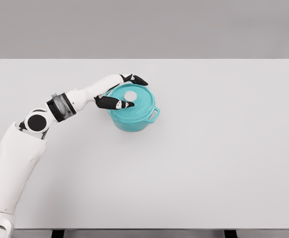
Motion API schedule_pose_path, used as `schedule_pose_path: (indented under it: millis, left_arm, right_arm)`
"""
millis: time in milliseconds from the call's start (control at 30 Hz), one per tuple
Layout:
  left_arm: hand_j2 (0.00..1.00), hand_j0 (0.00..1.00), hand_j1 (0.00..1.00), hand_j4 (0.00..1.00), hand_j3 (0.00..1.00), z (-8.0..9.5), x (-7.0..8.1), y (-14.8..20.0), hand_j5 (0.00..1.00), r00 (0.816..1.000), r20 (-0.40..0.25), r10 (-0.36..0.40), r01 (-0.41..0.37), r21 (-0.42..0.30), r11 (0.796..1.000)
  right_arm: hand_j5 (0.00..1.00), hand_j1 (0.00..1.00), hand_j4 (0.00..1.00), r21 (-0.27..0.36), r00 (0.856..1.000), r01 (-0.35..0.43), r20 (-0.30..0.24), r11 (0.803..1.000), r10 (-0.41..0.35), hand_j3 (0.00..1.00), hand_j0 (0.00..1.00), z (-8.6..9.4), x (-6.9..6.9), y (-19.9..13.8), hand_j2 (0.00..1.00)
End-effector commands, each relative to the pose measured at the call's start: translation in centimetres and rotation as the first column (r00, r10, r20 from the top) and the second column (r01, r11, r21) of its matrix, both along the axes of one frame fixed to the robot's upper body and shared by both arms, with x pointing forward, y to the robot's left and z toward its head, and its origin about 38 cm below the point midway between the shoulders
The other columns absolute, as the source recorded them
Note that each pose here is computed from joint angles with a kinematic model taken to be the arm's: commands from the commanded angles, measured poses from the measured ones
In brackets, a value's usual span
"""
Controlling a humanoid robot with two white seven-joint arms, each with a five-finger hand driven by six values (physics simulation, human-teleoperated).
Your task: Open the lid of the pot with left arm
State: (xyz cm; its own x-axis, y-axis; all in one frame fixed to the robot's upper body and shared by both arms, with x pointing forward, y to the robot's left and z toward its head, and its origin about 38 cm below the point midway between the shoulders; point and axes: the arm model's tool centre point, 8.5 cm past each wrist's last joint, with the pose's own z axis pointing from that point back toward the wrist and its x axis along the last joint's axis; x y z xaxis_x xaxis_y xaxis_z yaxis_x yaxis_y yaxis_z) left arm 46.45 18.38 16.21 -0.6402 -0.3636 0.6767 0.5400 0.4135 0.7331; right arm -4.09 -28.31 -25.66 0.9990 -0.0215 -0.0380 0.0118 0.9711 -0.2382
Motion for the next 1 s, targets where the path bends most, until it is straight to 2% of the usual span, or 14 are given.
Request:
schedule_pose_path:
  millis: [0, 400, 800, 967]
  left_arm:
    - [0.73, 0.73, 0.73, 0.73, 0.73, -0.1, 0.2, 0.3, 0.73, 1.0, -0.005, 0.013, -0.013, 0.005, 1.0]
    - [0.73, 0.73, 0.73, 0.73, 0.73, -0.6, 0.5, 0.5, 0.73, 1.0, -0.016, 0.026, -0.025, 0.019, 1.0]
    - [0.73, 0.73, 0.73, 0.73, 0.73, -1.8, 0.6, 0.5, 0.73, 0.998, -0.046, 0.034, -0.032, 0.034, 0.999]
    - [0.7, 0.7, 0.7, 0.7, 0.7, -2.2, 0.7, 0.4, 0.7, 0.998, -0.056, 0.038, -0.037, 0.03, 0.999]
  right_arm:
    - [1.0, 1.0, 1.0, 0.0, 1.0, 0.0, 0.0, 1.0, 0.0, 1.0, 1.0, 0.0, 0.0, 0.0, 1.0]
    - [1.0, 1.0, 1.0, 0.0, 1.0, 0.0, 0.0, 1.0, 0.0, 1.0, 1.0, 0.0, 0.0, 0.0, 1.0]
    - [1.0, 1.0, 1.0, 0.0, 1.0, 0.0, 0.0, 1.0, 0.0, 1.0, 1.0, 0.0, 0.0, 0.0, 1.0]
    - [1.0, 1.0, 1.0, 0.0, 1.0, 0.0, 0.0, 1.0, 0.0, 1.0, 1.0, 0.0, 0.0, 0.0, 1.0]
